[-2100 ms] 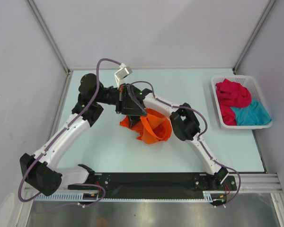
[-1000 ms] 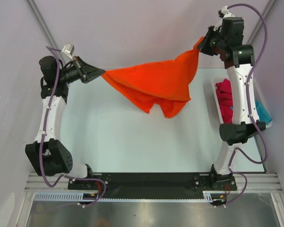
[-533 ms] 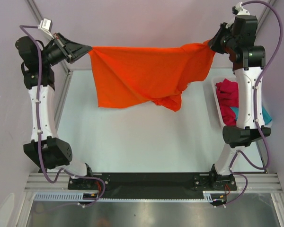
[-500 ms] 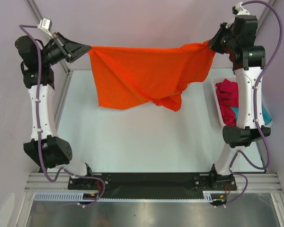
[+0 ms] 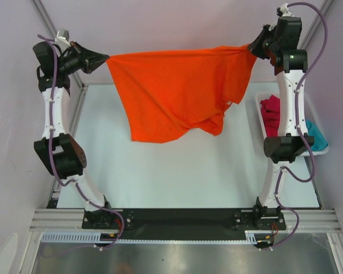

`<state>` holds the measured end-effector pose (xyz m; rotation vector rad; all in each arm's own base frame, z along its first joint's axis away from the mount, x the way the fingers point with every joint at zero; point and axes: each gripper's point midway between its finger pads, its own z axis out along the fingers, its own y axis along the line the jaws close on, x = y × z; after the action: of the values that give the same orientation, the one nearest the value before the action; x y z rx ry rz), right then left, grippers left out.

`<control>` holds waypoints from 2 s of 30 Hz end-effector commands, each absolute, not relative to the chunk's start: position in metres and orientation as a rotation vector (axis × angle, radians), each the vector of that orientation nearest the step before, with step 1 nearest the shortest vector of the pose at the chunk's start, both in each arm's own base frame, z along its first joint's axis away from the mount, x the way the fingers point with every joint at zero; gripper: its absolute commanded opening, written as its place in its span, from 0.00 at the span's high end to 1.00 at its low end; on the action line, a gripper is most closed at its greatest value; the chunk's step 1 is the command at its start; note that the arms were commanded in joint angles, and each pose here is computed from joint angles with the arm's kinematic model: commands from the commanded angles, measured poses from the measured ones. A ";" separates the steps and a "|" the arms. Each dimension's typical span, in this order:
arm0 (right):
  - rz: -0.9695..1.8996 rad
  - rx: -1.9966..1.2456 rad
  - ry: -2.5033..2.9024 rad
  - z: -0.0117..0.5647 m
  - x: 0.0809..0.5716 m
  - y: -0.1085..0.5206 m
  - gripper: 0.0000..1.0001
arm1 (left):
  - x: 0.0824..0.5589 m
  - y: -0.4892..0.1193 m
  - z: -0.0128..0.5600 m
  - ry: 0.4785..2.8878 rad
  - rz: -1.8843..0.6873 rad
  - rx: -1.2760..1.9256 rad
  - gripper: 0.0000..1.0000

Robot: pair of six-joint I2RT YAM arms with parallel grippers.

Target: Fold and stack the t-shirts

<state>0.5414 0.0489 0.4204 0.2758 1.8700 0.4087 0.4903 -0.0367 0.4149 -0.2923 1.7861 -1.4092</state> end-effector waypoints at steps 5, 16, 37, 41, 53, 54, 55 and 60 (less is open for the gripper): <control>0.403 0.310 1.617 0.497 0.536 -0.002 1.00 | 0.492 -0.027 0.517 1.487 -1.380 -0.145 1.00; 0.277 0.218 1.379 0.618 0.385 -0.005 1.00 | 0.328 -0.083 0.650 1.188 -1.254 0.295 1.00; 0.273 0.253 1.464 0.570 0.472 -0.016 1.00 | 0.427 -0.050 0.595 1.310 -1.338 0.087 1.00; 0.272 0.272 1.436 0.566 0.494 -0.024 1.00 | 0.457 -0.040 0.592 1.295 -1.334 0.065 1.00; 0.150 0.276 1.287 0.625 0.433 -0.041 1.00 | 0.432 -0.046 0.625 1.229 -1.219 0.175 1.00; 0.146 0.282 1.329 0.612 0.437 -0.042 1.00 | 0.430 -0.047 0.622 1.241 -1.220 0.175 1.00; 0.138 0.283 1.393 0.594 0.439 -0.041 1.00 | 0.443 -0.044 0.596 1.298 -1.244 0.127 1.00; 0.177 0.248 1.700 0.498 0.443 -0.018 1.00 | 0.450 -0.043 0.512 1.454 -1.294 -0.037 1.00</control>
<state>0.4431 0.0033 0.5661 0.1925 1.5026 0.3004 0.4417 -0.0605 0.5599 0.0770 1.4001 -1.3404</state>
